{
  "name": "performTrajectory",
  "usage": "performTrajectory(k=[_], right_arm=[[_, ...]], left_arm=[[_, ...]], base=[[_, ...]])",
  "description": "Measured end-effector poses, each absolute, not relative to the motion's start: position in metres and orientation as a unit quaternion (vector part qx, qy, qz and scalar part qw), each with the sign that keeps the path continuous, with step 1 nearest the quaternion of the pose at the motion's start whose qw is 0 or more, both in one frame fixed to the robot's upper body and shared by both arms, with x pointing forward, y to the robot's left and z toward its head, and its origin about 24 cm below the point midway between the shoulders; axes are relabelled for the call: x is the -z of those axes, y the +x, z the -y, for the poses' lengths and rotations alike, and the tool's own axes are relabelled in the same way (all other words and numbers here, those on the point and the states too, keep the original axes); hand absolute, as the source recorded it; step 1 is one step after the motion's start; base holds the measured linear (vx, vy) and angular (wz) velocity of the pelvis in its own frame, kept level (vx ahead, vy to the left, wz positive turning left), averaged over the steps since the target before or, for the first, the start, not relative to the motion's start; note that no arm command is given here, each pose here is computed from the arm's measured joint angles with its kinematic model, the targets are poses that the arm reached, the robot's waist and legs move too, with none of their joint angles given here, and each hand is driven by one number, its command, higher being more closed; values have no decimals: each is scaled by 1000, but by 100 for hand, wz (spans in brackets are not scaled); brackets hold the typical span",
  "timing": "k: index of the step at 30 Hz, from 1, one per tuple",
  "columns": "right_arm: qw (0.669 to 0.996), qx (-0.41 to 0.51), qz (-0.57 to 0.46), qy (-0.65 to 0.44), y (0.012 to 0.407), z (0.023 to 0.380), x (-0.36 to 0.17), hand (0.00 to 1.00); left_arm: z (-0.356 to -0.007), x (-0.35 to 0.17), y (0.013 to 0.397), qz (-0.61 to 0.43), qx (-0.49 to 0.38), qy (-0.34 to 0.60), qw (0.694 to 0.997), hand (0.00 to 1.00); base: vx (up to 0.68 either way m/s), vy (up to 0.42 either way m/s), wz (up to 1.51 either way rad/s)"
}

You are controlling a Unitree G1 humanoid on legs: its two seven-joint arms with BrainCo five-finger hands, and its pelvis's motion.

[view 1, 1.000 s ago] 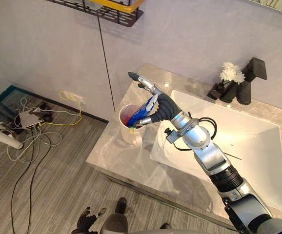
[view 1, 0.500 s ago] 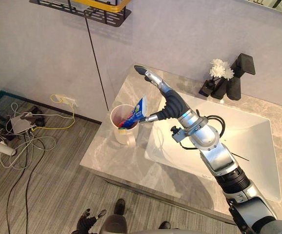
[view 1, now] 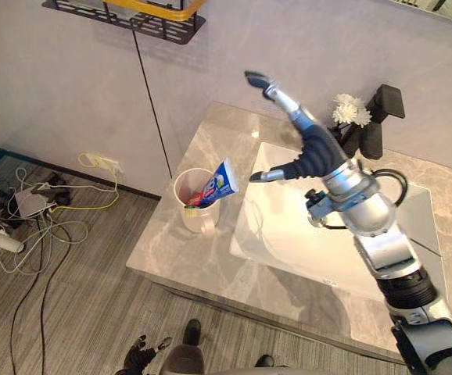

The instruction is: Organize washtable

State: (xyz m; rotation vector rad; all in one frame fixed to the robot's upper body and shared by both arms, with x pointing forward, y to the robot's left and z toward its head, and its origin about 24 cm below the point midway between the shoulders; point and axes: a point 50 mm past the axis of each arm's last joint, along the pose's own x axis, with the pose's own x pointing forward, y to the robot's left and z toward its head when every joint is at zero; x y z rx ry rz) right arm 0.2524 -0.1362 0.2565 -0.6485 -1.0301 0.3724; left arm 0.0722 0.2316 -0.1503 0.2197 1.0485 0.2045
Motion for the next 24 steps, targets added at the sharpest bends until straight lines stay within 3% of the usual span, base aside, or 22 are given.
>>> performTrajectory(k=[5,13,18,24], right_arm=[[782,-90,523,-327,240,169,-283,0],[740,175,567,-318,194,261,-312,0],[759,364,455,-290,168,339,-270,0],[796,494,268,-224,144,381,-183,0]], left_arm=[[-232,152,69,-505,-97,104,851,0],[-232,152,68,-507,-97,105,850,0],[-232,152,68,-507,-98,104,850,0],[-227,153,69,-507,-92,92,852,0]], base=[[16,4,-15],[0,0,-11],[-19,6,-17],[-4,4,-14]])
